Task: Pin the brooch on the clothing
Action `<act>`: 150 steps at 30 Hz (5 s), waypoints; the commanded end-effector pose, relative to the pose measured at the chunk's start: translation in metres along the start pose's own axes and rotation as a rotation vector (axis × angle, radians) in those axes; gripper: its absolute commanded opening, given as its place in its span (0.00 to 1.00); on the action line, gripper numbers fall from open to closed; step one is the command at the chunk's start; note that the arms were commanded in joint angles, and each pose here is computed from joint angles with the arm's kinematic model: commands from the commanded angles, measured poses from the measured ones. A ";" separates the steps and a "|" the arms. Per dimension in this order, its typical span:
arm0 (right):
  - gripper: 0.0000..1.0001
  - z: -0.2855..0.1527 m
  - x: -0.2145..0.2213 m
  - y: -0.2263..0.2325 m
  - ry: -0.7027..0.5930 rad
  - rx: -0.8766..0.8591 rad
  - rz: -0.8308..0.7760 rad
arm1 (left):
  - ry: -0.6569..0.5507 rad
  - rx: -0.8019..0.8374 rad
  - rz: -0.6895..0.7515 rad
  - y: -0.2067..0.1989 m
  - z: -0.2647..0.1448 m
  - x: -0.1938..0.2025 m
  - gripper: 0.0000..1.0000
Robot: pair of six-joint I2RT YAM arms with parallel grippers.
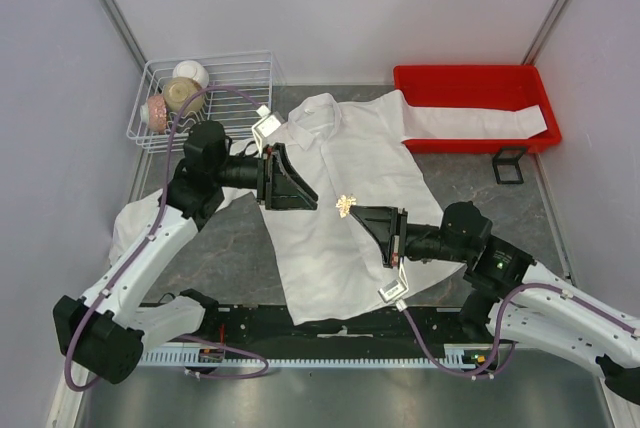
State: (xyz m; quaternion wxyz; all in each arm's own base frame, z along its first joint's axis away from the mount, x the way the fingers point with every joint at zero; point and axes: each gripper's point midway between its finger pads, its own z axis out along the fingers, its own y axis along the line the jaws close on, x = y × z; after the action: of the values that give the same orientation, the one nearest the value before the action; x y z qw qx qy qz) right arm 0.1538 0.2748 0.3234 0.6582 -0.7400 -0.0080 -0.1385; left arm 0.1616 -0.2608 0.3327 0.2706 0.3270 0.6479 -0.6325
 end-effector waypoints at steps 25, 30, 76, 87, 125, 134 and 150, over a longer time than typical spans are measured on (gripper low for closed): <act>0.00 0.014 -0.030 -0.015 -0.144 0.059 -0.150 | 0.025 0.091 -0.201 -0.008 0.028 0.011 0.36; 0.00 0.011 -0.033 -0.019 -0.154 0.078 -0.149 | 0.023 0.085 -0.163 -0.005 0.027 0.012 0.36; 0.69 -0.047 0.074 -0.004 0.516 0.145 0.617 | -0.210 -0.353 -0.152 0.054 0.014 -0.027 0.02; 0.59 -0.026 0.063 -0.038 0.342 0.325 0.947 | -0.485 -0.767 -0.422 0.103 -0.007 -0.065 0.02; 0.25 0.063 0.079 0.005 0.368 0.285 0.802 | -0.537 -0.755 -0.634 0.082 -0.009 -0.067 0.02; 0.27 0.066 0.076 0.010 0.358 0.255 0.801 | -0.536 -0.747 -0.645 0.082 -0.007 -0.068 0.02; 0.17 0.070 0.084 0.010 0.390 0.262 0.777 | -0.510 -0.709 -0.666 0.079 -0.002 -0.062 0.02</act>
State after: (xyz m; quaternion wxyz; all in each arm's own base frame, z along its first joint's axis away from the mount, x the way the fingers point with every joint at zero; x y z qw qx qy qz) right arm 0.2473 0.3267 0.2934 0.7066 -0.5906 0.3897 -0.0080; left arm 0.2665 -0.2608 0.3081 0.2981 -0.1713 0.8221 -0.4538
